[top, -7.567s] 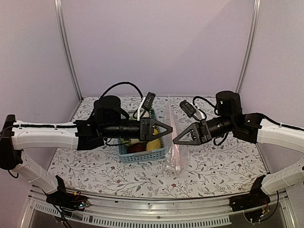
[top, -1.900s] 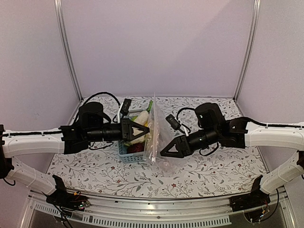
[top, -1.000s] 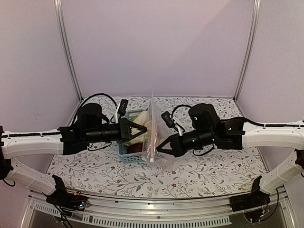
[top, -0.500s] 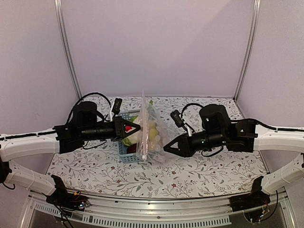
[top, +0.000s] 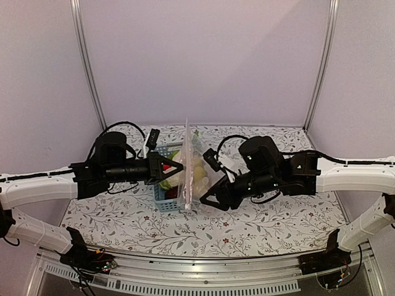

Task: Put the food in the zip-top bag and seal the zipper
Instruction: Open the zipper food storage bag at the center of the board.

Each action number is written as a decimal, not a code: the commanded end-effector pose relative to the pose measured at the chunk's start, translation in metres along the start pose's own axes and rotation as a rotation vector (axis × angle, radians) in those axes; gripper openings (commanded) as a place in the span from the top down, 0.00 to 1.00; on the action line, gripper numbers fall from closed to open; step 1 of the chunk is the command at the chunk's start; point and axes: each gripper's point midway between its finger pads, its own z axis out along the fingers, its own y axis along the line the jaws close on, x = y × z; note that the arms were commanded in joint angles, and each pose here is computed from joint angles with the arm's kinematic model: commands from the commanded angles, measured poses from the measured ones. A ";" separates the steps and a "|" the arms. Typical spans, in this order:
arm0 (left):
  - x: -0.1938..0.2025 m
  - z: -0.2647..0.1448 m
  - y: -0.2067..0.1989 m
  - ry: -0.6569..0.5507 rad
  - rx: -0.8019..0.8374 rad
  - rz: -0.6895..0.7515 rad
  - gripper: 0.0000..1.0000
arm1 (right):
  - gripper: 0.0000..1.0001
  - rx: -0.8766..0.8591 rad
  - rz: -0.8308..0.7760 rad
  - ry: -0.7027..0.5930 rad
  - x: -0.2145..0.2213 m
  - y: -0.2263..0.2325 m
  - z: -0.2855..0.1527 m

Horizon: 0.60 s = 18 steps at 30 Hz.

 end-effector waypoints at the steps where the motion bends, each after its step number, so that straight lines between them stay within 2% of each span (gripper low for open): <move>1: -0.002 0.003 0.009 0.013 -0.024 -0.036 1.00 | 0.46 0.094 -0.095 0.028 0.000 -0.011 0.004; 9: -0.002 0.007 0.016 0.011 -0.038 -0.078 1.00 | 0.34 0.171 -0.214 0.051 -0.004 -0.014 0.014; 18: -0.003 0.006 0.018 0.000 -0.039 -0.102 1.00 | 0.32 0.306 -0.251 0.057 -0.009 -0.033 0.028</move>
